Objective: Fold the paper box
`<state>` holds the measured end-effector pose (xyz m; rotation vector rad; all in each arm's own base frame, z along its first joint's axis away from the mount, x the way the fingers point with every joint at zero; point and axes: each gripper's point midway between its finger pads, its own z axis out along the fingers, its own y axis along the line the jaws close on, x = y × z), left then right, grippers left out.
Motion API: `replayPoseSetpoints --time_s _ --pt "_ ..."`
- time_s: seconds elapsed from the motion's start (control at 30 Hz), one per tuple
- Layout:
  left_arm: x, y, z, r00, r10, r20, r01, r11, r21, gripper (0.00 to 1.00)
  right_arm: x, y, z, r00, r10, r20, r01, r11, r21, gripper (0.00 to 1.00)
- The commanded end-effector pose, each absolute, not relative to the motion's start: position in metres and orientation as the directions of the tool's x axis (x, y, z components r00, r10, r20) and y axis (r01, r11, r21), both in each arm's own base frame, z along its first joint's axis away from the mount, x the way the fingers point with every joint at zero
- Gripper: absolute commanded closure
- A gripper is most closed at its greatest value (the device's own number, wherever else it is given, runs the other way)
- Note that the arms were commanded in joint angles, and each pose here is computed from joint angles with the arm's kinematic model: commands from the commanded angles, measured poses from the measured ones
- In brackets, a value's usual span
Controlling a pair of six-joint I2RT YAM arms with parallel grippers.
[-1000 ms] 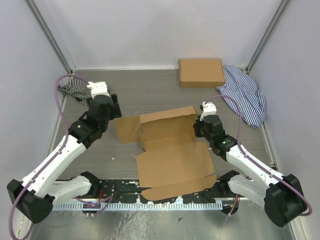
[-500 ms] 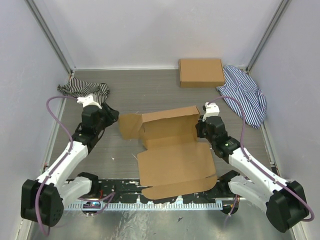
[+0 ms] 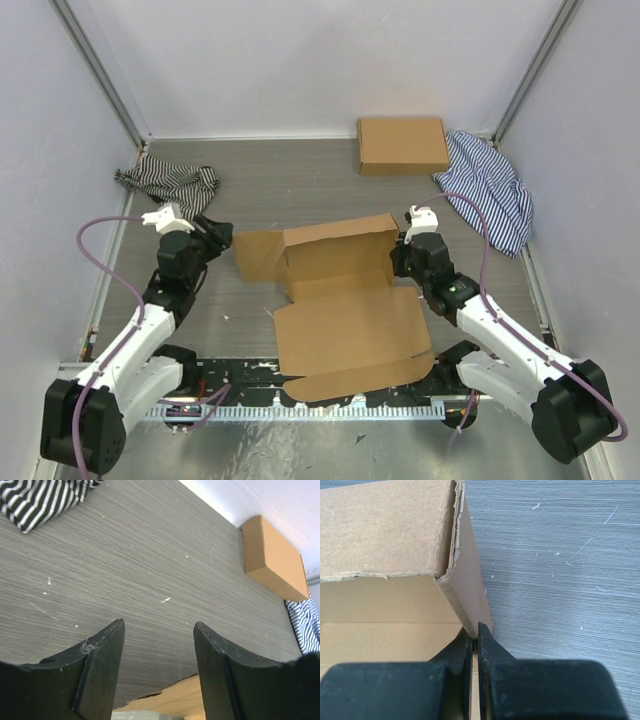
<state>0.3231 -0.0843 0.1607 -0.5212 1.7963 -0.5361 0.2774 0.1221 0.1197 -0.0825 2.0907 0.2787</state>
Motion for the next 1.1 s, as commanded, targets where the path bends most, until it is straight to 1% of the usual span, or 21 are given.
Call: replayPoseSetpoints --time_s 0.0,0.17,0.23,0.3,0.4,0.5,0.57,0.6,0.7,0.8,0.87,0.97,1.07 --pt "0.324 -0.057 0.165 -0.159 -0.605 -0.78 -0.155 0.795 -0.586 0.35 0.277 0.129 0.133 -0.484 0.089 -0.871 -0.195 0.959 0.206 0.99" --pt "0.334 -0.047 0.177 -0.081 -0.684 -0.725 -0.128 0.729 -0.672 0.35 0.272 0.131 0.13 -0.494 0.078 -0.866 -0.215 0.954 0.209 0.99" --pt "0.34 -0.05 0.182 -0.085 -0.704 -0.705 -0.101 0.71 -0.697 0.36 0.27 0.132 0.131 -0.494 0.08 -0.866 -0.225 0.95 0.216 0.99" --pt "0.349 -0.06 0.184 -0.128 -0.709 -0.693 -0.062 0.703 -0.708 0.38 0.267 0.134 0.132 -0.493 0.079 -0.867 -0.243 0.944 0.225 0.99" --pt "0.366 -0.083 0.174 -0.255 -0.71 -0.657 0.003 0.679 -0.734 0.41 0.262 0.14 0.134 -0.499 0.064 -0.864 -0.283 0.93 0.232 0.99" --pt "0.376 -0.088 0.17 -0.25 -0.745 -0.619 0.032 0.632 -0.774 0.43 0.257 0.145 0.138 -0.494 0.047 -0.868 -0.332 0.913 0.238 0.98" --pt "0.377 -0.091 0.167 -0.25 -0.763 -0.596 0.057 0.603 -0.796 0.44 0.256 0.143 0.142 -0.487 0.044 -0.872 -0.331 0.915 0.231 0.98" --pt "0.377 -0.097 0.163 -0.275 -0.76 -0.589 0.072 0.594 -0.801 0.45 0.256 0.142 0.143 -0.484 0.045 -0.874 -0.325 0.918 0.227 0.98" --pt "0.37 -0.12 0.161 -0.369 -0.737 -0.567 0.169 0.546 -0.82 0.5 0.258 0.139 0.144 -0.483 0.047 -0.874 -0.31 0.925 0.221 0.98" --pt "0.355 -0.135 0.162 -0.425 -0.724 -0.544 0.247 0.485 -0.839 0.54 0.264 0.136 0.139 -0.507 0.047 -0.861 -0.268 0.94 0.21 0.98" --pt "0.341 -0.144 0.164 -0.462 -0.697 -0.548 0.287 0.467 -0.836 0.57 0.268 0.136 0.136 -0.524 0.051 -0.85 -0.247 0.946 0.209 0.98" --pt "0.321 -0.155 0.162 -0.51 -0.637 -0.578 0.314 0.488 -0.815 0.57 0.274 0.139 0.134 -0.54 0.06 -0.84 -0.23 0.949 0.216 0.99" --pt "0.298 -0.163 0.158 -0.538 -0.557 -0.632 0.316 0.562 -0.764 0.57 0.28 0.139 0.134 -0.545 0.075 -0.835 -0.207 0.953 0.22 0.99"
